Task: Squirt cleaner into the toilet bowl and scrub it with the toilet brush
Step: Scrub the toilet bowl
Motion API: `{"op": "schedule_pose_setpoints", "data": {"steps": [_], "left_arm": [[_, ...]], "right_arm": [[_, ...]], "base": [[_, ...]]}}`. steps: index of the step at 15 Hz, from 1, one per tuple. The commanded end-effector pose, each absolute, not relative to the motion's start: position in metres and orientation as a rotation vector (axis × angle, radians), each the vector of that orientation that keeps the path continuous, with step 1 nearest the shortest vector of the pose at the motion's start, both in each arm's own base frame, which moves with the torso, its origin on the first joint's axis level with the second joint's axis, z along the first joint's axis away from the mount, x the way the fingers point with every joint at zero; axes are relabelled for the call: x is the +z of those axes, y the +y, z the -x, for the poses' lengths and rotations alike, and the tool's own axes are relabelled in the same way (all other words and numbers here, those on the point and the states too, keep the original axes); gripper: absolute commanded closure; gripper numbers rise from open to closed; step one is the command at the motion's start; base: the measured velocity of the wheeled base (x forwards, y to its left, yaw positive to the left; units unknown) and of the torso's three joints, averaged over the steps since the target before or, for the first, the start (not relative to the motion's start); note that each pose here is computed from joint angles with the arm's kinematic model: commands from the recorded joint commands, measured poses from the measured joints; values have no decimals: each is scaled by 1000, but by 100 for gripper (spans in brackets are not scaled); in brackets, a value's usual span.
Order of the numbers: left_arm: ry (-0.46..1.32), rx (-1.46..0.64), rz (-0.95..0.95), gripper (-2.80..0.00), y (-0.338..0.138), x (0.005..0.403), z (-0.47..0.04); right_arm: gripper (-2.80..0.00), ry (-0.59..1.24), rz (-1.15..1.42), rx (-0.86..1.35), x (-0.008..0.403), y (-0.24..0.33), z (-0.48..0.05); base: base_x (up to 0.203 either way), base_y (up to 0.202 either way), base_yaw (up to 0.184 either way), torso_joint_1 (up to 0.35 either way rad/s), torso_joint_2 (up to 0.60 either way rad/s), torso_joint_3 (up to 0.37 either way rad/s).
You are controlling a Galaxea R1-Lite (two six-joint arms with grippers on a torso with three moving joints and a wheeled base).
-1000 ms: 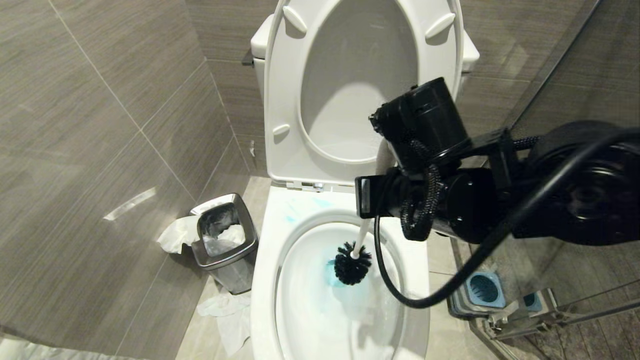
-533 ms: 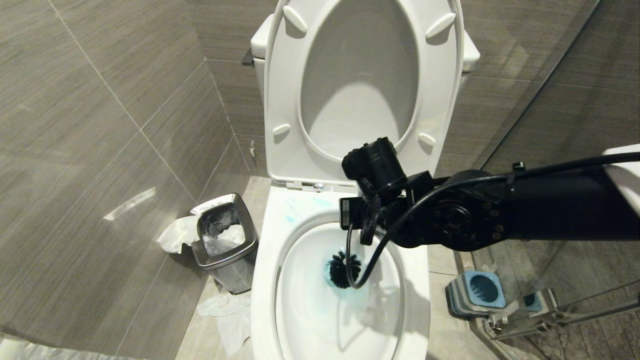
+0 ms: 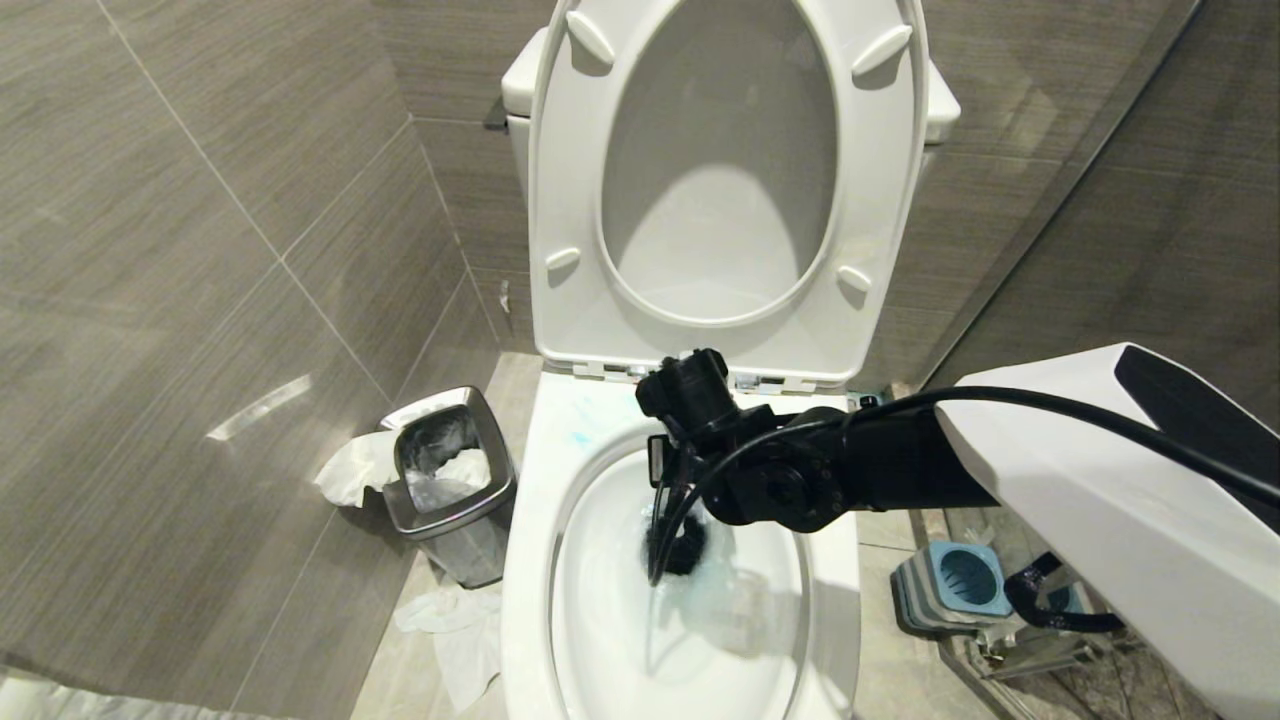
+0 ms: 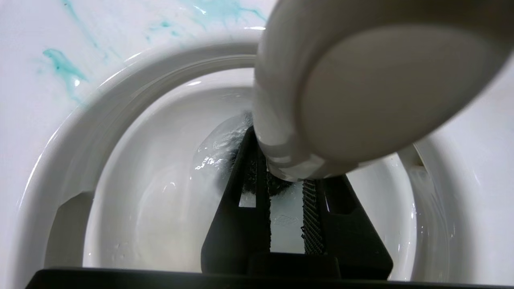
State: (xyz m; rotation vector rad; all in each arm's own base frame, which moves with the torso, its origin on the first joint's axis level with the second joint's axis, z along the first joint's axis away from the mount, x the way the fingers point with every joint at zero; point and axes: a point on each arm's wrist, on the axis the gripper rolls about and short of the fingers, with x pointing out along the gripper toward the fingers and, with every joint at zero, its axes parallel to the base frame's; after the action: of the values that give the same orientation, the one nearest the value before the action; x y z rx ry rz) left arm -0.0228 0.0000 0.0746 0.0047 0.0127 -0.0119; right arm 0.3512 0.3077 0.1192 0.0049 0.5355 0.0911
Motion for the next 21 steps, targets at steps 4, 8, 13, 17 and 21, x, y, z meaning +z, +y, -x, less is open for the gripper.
{"op": "schedule_pose_setpoints", "data": {"steps": [4, 8, 13, 17, 21], "left_arm": [[12, -12, -5, 0, 0, 75, 23], [12, -12, -5, 0, 0, 75, 23], [12, -11, -5, 0, 0, 75, 23], [12, -12, -2, 0, 0, 75, 23], [12, -12, -2, 0, 0, 75, 23]], "right_arm": [[0, 418, -88, 152, 221, 290, -305], [0, 391, -102, 202, 288, 258, -250], [0, 445, -48, 195, 271, 265, -248], [0, 509, 9, 170, 227, 289, -270], [0, 559, 58, 127, 168, 312, -299]], "base": [[0, 0, 0, 0, 0, 0], [0, 0, 0, 0, 0, 0], [0, 0, 0, 0, 0, 0], [0, 0, 0, 0, 0, 0], [0, 0, 0, 0, 0, 0]]}}
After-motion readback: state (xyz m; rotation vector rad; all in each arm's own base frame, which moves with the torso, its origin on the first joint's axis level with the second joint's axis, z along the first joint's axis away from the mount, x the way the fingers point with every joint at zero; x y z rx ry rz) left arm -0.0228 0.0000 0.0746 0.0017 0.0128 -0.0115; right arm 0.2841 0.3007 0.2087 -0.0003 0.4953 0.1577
